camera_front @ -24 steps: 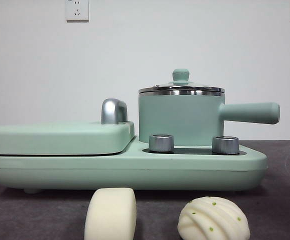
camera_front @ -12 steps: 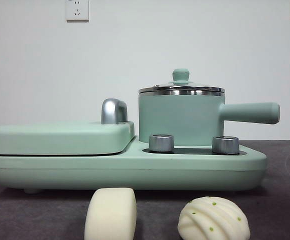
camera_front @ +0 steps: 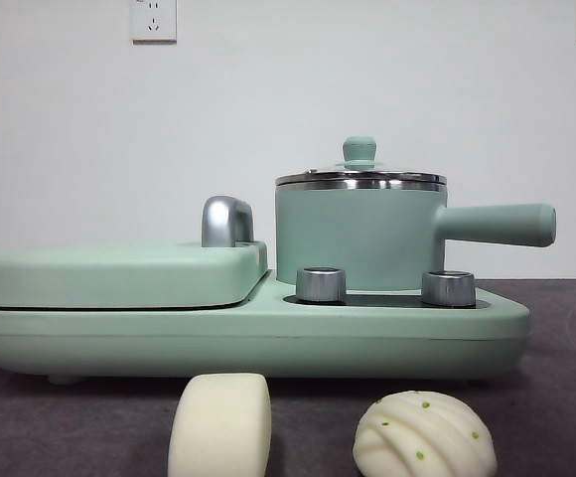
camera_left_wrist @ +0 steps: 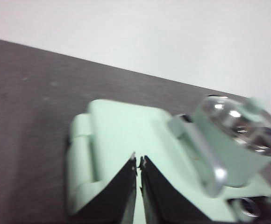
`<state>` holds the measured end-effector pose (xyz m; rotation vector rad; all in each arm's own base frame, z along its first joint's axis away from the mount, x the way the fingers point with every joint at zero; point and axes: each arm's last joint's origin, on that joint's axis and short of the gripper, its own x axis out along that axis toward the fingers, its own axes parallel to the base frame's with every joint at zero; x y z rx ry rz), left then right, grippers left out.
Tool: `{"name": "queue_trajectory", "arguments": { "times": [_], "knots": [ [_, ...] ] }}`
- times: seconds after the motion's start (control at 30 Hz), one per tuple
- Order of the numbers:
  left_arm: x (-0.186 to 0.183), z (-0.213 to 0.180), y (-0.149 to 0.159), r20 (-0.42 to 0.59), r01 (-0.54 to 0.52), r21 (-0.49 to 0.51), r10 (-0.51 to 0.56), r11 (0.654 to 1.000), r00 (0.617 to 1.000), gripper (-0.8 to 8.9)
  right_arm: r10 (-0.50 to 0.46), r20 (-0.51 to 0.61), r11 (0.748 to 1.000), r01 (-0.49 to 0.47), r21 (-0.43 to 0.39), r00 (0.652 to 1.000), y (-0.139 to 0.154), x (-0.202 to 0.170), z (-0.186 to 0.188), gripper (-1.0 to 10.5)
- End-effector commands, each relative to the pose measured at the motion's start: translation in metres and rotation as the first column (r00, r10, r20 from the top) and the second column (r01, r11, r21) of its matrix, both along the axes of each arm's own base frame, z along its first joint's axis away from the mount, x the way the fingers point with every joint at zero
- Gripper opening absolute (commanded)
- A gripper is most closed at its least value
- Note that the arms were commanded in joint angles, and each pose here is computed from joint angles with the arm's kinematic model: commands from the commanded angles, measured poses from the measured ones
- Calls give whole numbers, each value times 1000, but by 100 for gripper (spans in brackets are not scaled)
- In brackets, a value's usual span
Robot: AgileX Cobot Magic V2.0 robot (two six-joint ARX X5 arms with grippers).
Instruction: Put the buns in a small steamer
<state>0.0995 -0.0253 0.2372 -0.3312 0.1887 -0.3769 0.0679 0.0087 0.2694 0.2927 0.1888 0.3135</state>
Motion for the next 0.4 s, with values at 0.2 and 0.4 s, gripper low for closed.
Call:
{"name": "queue_trajectory", "arguments": {
  "times": [0.2,0.4],
  "knots": [
    [22,65,-13,-34,182,2,-182,983,983,19,186,-57,982,-188,-27,981,5,0,47,16],
    [46,98,-26,-78,327,25,-324,945,943,19,328,-72,943,-331,-41,942,8,5,78,16]
  ]
}}
